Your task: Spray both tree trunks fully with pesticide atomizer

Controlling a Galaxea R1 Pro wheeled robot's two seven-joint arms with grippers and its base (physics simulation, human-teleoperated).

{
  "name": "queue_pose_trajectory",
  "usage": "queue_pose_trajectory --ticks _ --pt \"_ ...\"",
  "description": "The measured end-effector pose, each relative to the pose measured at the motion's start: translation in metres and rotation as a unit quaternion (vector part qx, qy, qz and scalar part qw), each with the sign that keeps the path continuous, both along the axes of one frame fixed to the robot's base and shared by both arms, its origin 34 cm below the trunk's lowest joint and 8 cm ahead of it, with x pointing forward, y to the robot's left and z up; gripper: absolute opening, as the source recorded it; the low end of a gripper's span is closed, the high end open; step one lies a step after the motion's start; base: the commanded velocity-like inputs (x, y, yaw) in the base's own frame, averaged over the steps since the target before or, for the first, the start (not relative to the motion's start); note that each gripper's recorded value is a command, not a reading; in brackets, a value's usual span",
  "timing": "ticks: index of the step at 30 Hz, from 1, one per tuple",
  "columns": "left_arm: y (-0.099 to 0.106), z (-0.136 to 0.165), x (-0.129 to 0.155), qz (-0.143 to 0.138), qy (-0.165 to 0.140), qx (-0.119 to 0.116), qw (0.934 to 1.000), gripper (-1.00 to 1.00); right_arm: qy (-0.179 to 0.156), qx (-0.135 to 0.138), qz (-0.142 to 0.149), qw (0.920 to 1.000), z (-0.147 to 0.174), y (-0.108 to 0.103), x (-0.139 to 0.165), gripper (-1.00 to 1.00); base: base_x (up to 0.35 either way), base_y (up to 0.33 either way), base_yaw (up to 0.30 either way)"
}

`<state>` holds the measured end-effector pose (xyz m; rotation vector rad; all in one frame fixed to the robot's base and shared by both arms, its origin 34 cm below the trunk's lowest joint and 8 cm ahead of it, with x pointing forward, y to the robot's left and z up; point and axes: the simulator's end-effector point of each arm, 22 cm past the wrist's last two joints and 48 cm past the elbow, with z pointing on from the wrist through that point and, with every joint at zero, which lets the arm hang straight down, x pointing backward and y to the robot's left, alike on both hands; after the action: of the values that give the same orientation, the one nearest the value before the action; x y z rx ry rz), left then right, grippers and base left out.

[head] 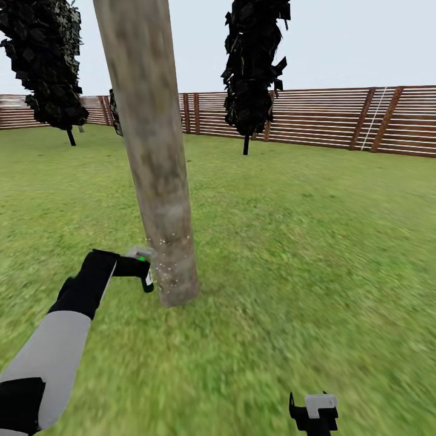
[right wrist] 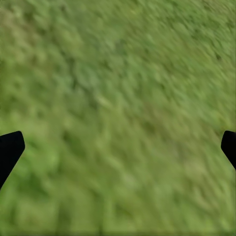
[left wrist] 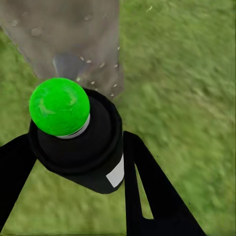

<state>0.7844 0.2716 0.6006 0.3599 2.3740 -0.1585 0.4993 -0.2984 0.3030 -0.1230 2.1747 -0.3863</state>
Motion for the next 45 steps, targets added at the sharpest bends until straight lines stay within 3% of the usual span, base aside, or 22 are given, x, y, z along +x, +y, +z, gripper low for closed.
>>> queue_pose_trajectory --ticks 2,4,7,9,10,13,18,25,26,29,32,37,40,42,45 --pt "0.046 0.000 -0.002 0.021 0.000 0.031 0.9993 -1.00 0.000 0.000 0.000 1.0000 0.000 0.000 0.000 1.00 0.000 0.000 0.000" --pt "0.074 0.000 -0.006 0.036 0.001 0.043 0.9984 -1.00 0.000 0.000 0.000 1.0000 0.000 0.000 0.000 1.00 0.000 0.000 0.000" --pt "0.088 -0.028 -0.026 0.045 0.024 0.051 0.9974 -1.00 0.000 0.000 0.000 1.0000 0.000 0.000 0.000 1.00 0.000 0.000 0.000" --pt "0.099 -0.042 -0.034 0.062 0.029 0.070 0.9952 -1.00 0.000 0.000 0.000 1.0000 0.000 0.000 0.000 1.00 0.000 0.000 0.000" --pt "0.101 -0.044 -0.034 0.067 0.029 0.073 0.9947 -1.00 0.000 0.000 0.000 1.0000 0.000 0.000 0.000 1.00 0.000 0.000 0.000" --pt "0.068 -0.056 -0.034 0.064 0.034 0.032 0.9969 -1.00 0.000 0.000 0.001 1.0000 0.000 0.001 0.000 1.00 0.045 -0.037 0.000" --pt "0.053 -0.068 -0.039 0.059 0.045 0.019 0.9971 -1.00 0.000 0.000 0.001 1.0000 0.000 0.000 0.000 1.00 0.250 -0.125 0.000" --pt "0.076 -0.060 -0.037 0.072 0.036 0.030 0.9963 -1.00 0.000 0.000 0.002 1.0000 0.000 0.000 0.000 1.00 0.205 -0.013 0.000" --pt "0.092 -0.065 -0.043 0.079 0.042 0.043 0.9951 -1.00 0.000 0.000 0.002 1.0000 0.000 0.001 0.000 1.00 0.011 0.000 0.000" --pt "0.098 -0.102 -0.074 0.079 0.074 0.046 0.9931 -1.00 0.000 0.000 0.002 1.0000 0.000 0.000 0.000 1.00 0.005 0.000 0.000" --pt "0.081 -0.157 -0.107 0.051 0.078 0.048 0.9945 -1.00 0.000 0.000 0.002 1.0000 0.000 0.001 0.000 1.00 0.000 0.000 0.000" --pt "0.076 -0.194 -0.130 0.060 0.106 0.051 0.9912 -1.00 0.000 0.000 0.002 1.0000 0.000 0.002 0.000 1.00 0.000 0.000 0.000" --pt "0.081 -0.201 -0.129 0.062 0.086 0.057 0.9927 -1.00 0.000 0.000 0.002 1.0000 0.000 0.002 0.000 1.00 0.000 -0.044 0.000" --pt "0.095 -0.212 -0.135 0.097 0.075 0.049 0.9913 -1.00 0.000 0.000 0.002 1.0000 0.000 0.002 0.000 1.00 0.000 -0.180 0.000" --pt "0.098 -0.221 -0.139 0.113 0.059 0.036 0.9912 -1.00 0.000 0.000 0.002 1.0000 0.000 0.002 0.000 1.00 0.000 -0.243 0.000"
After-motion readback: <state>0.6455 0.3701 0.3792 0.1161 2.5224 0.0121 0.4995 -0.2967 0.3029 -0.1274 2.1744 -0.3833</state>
